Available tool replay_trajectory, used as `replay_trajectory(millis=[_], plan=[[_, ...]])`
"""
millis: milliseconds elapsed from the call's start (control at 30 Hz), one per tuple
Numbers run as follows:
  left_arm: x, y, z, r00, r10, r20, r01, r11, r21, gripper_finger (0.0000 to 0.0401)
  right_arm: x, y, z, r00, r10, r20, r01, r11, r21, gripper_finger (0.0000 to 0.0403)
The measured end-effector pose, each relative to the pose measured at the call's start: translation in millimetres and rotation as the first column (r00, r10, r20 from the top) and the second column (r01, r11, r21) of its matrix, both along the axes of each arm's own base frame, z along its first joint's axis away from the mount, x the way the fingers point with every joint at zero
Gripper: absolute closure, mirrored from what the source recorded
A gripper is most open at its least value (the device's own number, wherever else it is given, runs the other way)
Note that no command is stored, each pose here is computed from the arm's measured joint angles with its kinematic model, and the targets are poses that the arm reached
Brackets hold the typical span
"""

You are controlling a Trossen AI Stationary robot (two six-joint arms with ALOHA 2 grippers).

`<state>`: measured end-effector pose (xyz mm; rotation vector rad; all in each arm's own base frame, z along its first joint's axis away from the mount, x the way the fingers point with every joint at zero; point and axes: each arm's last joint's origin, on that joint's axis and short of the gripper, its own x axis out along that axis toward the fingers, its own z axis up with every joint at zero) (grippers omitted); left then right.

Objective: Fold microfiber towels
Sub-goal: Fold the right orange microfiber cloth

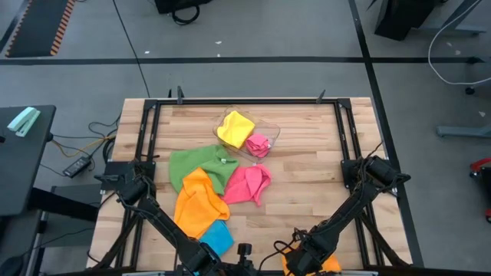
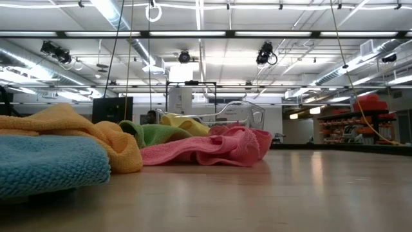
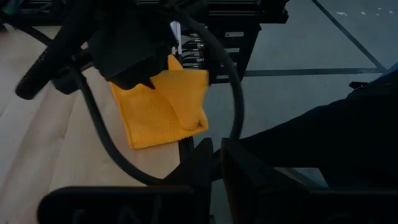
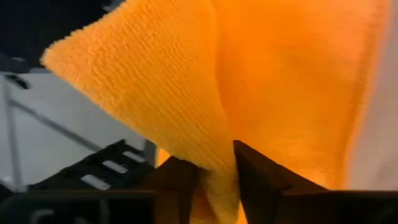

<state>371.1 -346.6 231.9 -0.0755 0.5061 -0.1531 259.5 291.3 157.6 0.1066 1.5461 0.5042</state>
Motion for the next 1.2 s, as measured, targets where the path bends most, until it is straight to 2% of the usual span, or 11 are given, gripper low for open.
replay_trajectory(millis=[200, 633, 767, 1200], plan=[[0.0, 0.0, 0.2, 1.000, 0.000, 0.000, 0.000, 1.000, 0.000, 0.0356, 0.9, -3.4, -0.6, 1.000, -0.029, -0.005, 0.029, 0.999, -0.031, 0.0242], [0.0, 0.0, 0.0, 1.000, 0.000, 0.000, 0.000, 1.000, 0.000, 0.0358, 3.7, -10.2, -1.4, 0.996, -0.083, -0.034, 0.080, 0.995, -0.063, 0.0210], [0.0, 0.0, 0.2, 1.000, 0.000, 0.000, 0.000, 1.000, 0.000, 0.0356, 4.0, -13.5, -2.1, 0.995, -0.095, -0.020, 0.092, 0.990, -0.106, 0.0193], [0.0, 0.0, 0.2, 1.000, 0.000, 0.000, 0.000, 1.000, 0.000, 0.0356, 5.0, -14.6, -2.5, 0.995, -0.103, 0.016, 0.105, 0.985, -0.136, 0.0152]])
